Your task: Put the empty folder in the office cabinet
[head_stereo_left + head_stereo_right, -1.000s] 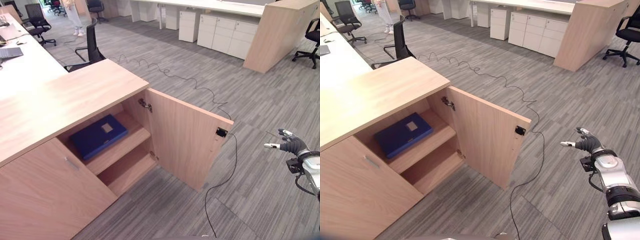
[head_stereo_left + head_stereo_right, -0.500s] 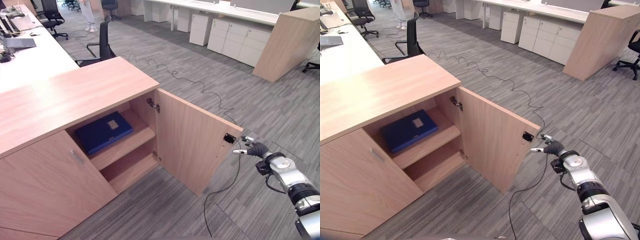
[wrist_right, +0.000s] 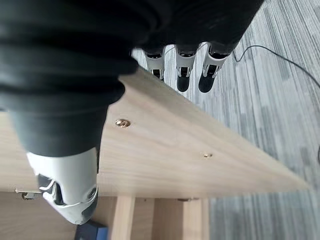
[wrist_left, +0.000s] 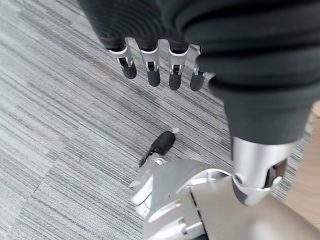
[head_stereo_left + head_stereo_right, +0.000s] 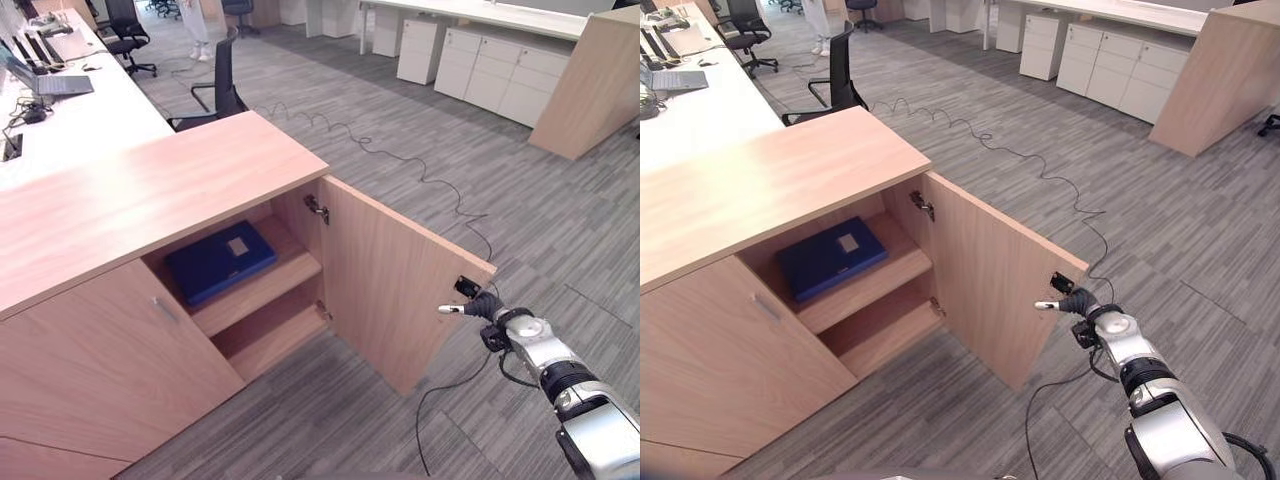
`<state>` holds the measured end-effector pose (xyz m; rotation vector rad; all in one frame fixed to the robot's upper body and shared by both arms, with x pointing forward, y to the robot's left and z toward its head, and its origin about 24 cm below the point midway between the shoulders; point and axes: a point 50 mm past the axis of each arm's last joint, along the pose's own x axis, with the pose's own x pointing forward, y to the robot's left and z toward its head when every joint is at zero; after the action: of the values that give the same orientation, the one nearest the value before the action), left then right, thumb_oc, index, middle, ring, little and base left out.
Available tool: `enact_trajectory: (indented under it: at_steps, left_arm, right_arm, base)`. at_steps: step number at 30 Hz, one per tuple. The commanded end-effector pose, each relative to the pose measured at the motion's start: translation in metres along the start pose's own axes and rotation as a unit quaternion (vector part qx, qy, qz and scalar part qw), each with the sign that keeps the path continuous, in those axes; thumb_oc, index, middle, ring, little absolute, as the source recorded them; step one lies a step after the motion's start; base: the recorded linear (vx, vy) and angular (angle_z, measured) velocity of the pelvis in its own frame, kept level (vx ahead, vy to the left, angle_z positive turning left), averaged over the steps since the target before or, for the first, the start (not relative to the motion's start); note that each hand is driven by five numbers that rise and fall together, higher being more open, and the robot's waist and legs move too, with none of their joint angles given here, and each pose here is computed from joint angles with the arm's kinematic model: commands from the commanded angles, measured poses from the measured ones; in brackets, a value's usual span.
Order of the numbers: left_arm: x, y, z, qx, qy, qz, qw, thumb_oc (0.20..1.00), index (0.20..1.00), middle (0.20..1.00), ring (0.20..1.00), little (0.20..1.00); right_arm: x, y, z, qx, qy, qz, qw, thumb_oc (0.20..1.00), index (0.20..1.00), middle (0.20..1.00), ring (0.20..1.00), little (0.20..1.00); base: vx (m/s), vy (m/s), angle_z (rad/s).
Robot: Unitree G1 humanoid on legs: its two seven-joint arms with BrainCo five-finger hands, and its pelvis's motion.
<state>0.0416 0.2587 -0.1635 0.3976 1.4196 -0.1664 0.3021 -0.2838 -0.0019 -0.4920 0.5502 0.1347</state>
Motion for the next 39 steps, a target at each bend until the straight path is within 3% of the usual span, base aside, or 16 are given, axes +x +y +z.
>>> enact_trajectory:
  at_steps: [1,2,3,4,6,12,16,20,27,33,39]
  left_arm:
    - [-0.002,0.015,-0.001,-0.009,0.004,0.026,1.000,1.000,1.000,1.000,1.000,1.000]
    - [-0.002,0.015,-0.002,-0.009,0.004,0.026,1.000,1.000,1.000,1.000,1.000,1.000]
    - [-0.002,0.014,-0.003,-0.013,0.008,0.027,1.000,1.000,1.000,1.000,1.000,1.000]
    - [-0.002,0.013,-0.004,-0.014,0.009,0.026,1.000,1.000,1.000,1.000,1.000,1.000]
    - [-0.001,0.010,-0.003,-0.017,0.008,0.024,1.000,1.000,1.000,1.000,1.000,1.000]
    - [0.001,0.000,0.002,0.000,0.004,0.019,1.000,1.000,1.000,1.000,1.000,1.000]
    - [0.003,-0.007,0.016,0.020,-0.022,0.018,0.999,1.000,1.000,1.000,1.000,1.000]
    - [0.003,-0.008,0.026,0.026,-0.038,0.019,0.999,1.000,1.000,1.000,1.000,1.000]
    - [0.004,-0.013,0.024,0.019,-0.032,0.008,0.999,1.000,1.000,1.000,1.000,1.000]
    - [0.004,-0.020,0.014,-0.006,-0.018,0.008,1.000,1.000,1.000,1.000,1.000,1.000]
    - [0.002,-0.020,-0.010,-0.051,0.026,0.003,0.998,1.000,1.000,1.000,1.000,1.000]
  right_arm:
    - [0.017,0.054,0.073,-0.004,-0.128,0.087,0.988,1.000,1.000,1.000,1.000,1.000]
    - [0.017,0.054,0.073,-0.005,-0.128,0.087,0.988,1.000,1.000,1.000,1.000,1.000]
    - [0.006,0.103,0.093,-0.051,-0.183,0.194,0.962,1.000,1.000,1.000,1.000,1.000]
    - [0.006,0.103,0.092,-0.051,-0.183,0.194,0.962,1.000,1.000,1.000,1.000,1.000]
    - [-0.008,0.143,0.095,-0.050,-0.208,0.283,0.935,1.000,1.000,1.000,1.000,1.000]
    - [-0.051,0.229,0.097,0.065,-0.228,0.465,0.853,1.000,1.000,1.000,1.000,1.000]
    - [-0.077,0.259,0.113,0.104,-0.248,0.536,0.800,1.000,1.000,1.000,1.000,1.000]
    - [-0.084,0.265,0.110,0.110,-0.239,0.557,0.788,1.000,1.000,1.000,1.000,1.000]
    - [-0.077,0.258,0.086,0.124,-0.202,0.536,0.811,1.000,1.000,1.000,1.000,1.000]
    - [-0.048,0.245,0.033,0.115,-0.107,0.438,0.885,1.000,1.000,1.000,1.000,1.000]
    - [-0.042,0.218,-0.082,0.095,0.121,0.308,0.939,1.000,1.000,1.000,1.000,1.000]
  base:
    - [-0.02,0.043,0.00]
    - [-0.02,0.052,-0.05]
    - [-0.01,0.023,-0.08]
    - [-0.01,0.031,-0.14]
    - [-0.01,0.023,-0.13]
    - [0.00,0.016,-0.02]
    - [0.00,0.017,0.13]
    - [0.01,0.008,0.05]
    - [0.01,-0.003,0.03]
    - [0.00,-0.046,0.03]
    - [0.00,-0.118,0.08]
